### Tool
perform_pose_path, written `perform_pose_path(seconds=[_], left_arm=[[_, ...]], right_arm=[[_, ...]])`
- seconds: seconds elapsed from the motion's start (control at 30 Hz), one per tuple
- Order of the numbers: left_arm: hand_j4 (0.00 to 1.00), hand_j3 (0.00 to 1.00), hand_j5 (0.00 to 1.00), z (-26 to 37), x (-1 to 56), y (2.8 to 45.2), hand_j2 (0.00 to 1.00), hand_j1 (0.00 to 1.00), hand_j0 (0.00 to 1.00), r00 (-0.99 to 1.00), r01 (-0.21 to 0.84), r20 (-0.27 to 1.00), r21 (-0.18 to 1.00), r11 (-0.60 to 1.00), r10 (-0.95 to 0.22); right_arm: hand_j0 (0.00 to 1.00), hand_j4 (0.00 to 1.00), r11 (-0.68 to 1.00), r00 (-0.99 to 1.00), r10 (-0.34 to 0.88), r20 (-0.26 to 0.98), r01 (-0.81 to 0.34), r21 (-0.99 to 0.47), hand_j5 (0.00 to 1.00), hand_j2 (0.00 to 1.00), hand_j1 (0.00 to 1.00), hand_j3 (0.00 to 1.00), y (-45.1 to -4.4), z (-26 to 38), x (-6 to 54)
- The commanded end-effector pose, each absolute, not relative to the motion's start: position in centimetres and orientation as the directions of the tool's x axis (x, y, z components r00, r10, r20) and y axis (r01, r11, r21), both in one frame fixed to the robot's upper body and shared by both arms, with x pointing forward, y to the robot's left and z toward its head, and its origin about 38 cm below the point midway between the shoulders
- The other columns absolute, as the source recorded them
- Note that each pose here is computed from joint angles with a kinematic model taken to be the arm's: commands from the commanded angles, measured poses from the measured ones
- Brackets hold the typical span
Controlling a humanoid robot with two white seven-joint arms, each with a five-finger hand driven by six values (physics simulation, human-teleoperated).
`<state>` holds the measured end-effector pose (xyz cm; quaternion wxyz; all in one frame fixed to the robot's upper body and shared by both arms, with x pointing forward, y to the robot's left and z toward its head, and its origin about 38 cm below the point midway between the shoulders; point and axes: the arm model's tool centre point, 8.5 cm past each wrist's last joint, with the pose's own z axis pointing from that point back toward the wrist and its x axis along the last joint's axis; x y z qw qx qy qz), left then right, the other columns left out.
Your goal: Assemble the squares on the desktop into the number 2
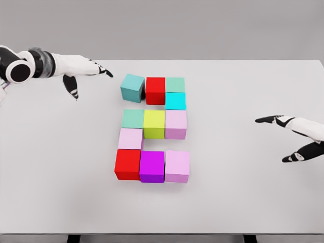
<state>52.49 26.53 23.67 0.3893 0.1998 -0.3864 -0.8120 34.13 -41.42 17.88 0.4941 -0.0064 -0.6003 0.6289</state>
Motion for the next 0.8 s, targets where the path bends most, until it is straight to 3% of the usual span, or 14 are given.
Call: perform_pose_path(seconds=[0.0,0.4,0.77], left_arm=[[1.00,1.00,1.00,19.6,51.2,26.6,1.00,1.00,1.00,-0.636,0.566,0.048,0.707,-0.424,-0.770],[1.00,1.00,1.00,18.9,53.2,27.7,1.00,1.00,1.00,-0.566,0.619,0.045,0.683,-0.388,-0.823],[1.00,1.00,1.00,18.9,54.5,25.1,1.00,1.00,1.00,-0.584,0.599,0.021,0.685,-0.414,-0.811]], right_arm=[[1.00,1.00,0.209,-0.508,0.627,0.591,-0.621,-0.755,1.00,1.00,1.00,1.00,-41.3,17.8,34.1],[1.00,1.00,0.213,-0.509,0.620,0.596,-0.622,-0.753,1.00,1.00,1.00,1.00,-41.1,17.6,34.0],[1.00,1.00,0.212,-0.508,0.622,0.595,-0.623,-0.753,1.00,1.00,1.00,1.00,-41.1,17.5,34.1]])
